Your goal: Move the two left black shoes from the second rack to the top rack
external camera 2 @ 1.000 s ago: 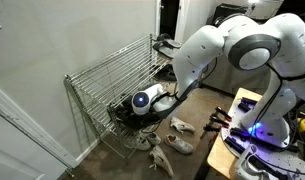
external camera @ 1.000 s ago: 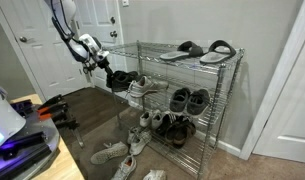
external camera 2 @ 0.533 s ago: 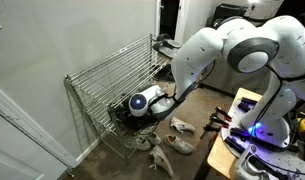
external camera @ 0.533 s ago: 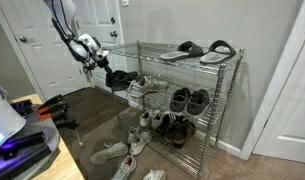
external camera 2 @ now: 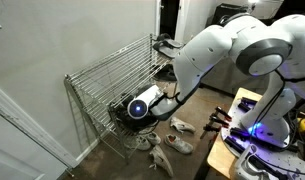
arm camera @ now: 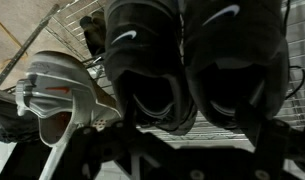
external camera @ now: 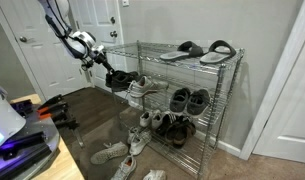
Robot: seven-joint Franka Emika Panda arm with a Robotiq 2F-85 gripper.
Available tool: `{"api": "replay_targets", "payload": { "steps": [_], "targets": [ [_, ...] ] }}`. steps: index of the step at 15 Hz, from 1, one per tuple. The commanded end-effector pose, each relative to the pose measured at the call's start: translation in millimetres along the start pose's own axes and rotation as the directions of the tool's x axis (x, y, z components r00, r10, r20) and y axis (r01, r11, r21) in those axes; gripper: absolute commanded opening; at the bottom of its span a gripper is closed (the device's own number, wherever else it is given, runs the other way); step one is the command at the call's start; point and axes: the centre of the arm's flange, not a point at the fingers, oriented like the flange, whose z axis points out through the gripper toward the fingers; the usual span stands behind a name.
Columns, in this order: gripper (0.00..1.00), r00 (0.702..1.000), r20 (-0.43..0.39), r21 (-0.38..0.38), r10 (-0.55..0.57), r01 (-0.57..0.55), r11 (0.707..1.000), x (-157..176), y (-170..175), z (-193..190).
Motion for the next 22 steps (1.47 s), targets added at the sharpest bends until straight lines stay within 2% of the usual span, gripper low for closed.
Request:
{"api": "replay_targets", "payload": {
  "steps": [1, 3, 6, 10, 12, 13, 14, 16, 22],
  "targets": [
    [1.00, 1.000, 0.025, -0.067, 0.012, -0.010, 0.998, 6, 8, 25],
    [1.00, 0.998, 0.066, -0.091, 0.015, -0.009, 0.996, 8, 11, 45],
    [1.00, 0.991, 0.130, -0.077, 0.012, -0.002, 0.997, 9, 14, 64],
    [1.00, 0.979, 0.204, -0.001, -0.026, 0.027, 1.000, 11, 9, 73],
    [1.00, 0.967, 0.240, 0.093, -0.081, 0.060, 0.994, 7, 3, 71],
    [0.95, 0.961, 0.251, 0.125, -0.114, 0.085, 0.988, 3, 0, 71],
    [0.73, 0.956, 0.257, 0.155, -0.141, 0.103, 0.983, 1, -1, 72],
    [0.70, 0.948, 0.270, 0.177, -0.167, 0.122, 0.977, 2, -1, 72],
    [0.30, 0.946, 0.287, 0.156, -0.151, 0.109, 0.982, 8, 4, 63]
  ]
}}
